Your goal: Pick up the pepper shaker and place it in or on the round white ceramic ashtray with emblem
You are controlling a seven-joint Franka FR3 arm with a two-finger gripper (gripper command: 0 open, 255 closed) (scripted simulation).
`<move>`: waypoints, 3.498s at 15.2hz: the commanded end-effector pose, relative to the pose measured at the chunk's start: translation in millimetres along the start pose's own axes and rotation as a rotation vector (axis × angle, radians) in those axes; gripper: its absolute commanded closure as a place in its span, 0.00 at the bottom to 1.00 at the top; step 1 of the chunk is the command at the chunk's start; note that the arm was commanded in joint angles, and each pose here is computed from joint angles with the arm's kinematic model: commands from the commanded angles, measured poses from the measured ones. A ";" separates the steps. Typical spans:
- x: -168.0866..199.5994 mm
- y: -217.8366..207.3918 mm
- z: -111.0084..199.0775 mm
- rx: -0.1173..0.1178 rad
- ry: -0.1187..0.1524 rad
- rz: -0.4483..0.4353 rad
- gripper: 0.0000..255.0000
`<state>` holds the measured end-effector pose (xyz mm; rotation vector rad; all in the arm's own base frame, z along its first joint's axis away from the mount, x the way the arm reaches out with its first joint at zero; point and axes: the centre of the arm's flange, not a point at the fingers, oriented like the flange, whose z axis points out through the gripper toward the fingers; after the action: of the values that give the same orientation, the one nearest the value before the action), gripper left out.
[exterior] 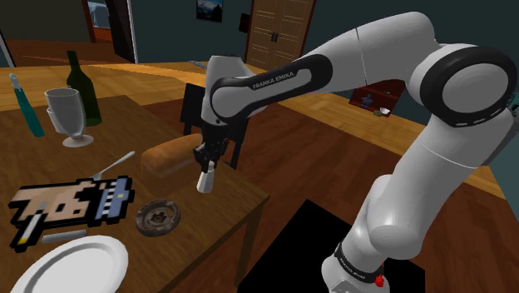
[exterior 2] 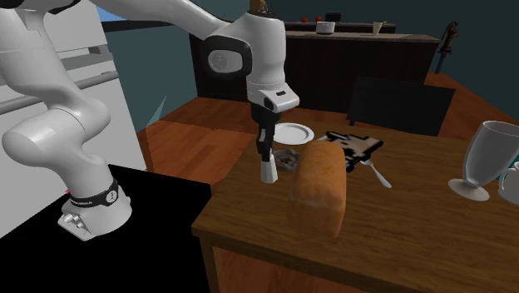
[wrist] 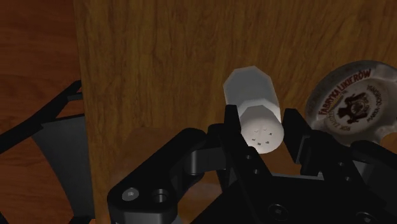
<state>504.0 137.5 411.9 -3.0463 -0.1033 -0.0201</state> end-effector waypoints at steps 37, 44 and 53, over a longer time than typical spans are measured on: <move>38.5 -164.6 -5.8 0.000 0.000 0.000 1.00; 37.9 -161.2 30.7 0.000 0.000 0.000 1.00; 37.9 -161.2 30.7 0.000 0.000 0.000 0.00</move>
<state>531.1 303.0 397.0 -3.0464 -0.1033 -0.0196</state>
